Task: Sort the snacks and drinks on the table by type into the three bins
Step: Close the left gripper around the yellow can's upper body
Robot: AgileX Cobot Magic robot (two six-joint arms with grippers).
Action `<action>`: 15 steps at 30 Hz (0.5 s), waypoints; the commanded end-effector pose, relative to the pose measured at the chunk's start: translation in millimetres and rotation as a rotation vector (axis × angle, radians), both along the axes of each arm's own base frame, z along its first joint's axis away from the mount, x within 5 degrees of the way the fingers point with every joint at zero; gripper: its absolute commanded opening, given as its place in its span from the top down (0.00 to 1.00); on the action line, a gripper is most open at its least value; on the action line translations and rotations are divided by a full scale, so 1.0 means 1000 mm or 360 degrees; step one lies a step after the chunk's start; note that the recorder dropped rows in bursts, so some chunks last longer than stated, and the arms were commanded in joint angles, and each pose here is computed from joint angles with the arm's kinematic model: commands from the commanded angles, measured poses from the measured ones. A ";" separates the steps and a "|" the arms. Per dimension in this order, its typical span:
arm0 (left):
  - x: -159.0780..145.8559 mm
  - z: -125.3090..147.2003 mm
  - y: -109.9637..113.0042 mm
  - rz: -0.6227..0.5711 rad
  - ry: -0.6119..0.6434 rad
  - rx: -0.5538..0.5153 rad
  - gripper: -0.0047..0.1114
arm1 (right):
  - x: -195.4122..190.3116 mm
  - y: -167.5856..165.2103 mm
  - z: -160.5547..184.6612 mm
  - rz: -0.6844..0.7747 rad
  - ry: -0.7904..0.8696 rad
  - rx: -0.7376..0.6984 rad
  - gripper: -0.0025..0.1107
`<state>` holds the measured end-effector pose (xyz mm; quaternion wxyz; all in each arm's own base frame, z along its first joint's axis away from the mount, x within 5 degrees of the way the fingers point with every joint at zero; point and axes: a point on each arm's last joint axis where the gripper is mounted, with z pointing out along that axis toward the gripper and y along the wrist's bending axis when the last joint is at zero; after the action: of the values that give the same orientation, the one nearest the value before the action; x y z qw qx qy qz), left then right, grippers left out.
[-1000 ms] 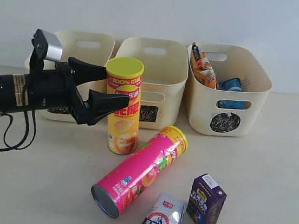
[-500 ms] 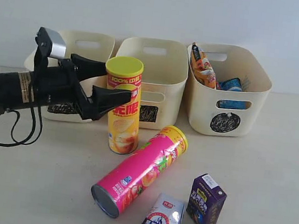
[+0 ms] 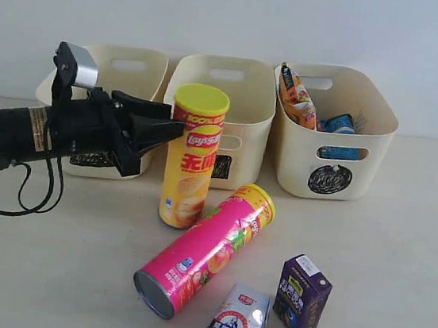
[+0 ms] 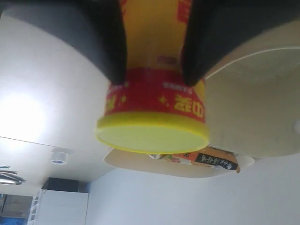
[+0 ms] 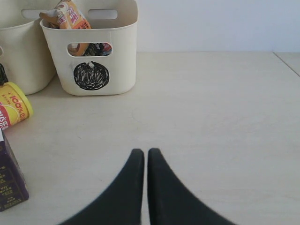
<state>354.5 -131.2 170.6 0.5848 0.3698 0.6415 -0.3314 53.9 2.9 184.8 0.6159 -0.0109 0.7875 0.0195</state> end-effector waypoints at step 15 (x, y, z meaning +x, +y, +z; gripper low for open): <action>0.000 0.003 -0.001 -0.0016 0.0002 -0.0025 0.90 | 0.000 0.000 -0.001 -0.0002 -0.0008 -0.0003 0.98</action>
<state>354.4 -131.2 170.8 0.5849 0.3693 0.6410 -0.3325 53.9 2.9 184.8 0.6159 -0.0109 0.7875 0.0195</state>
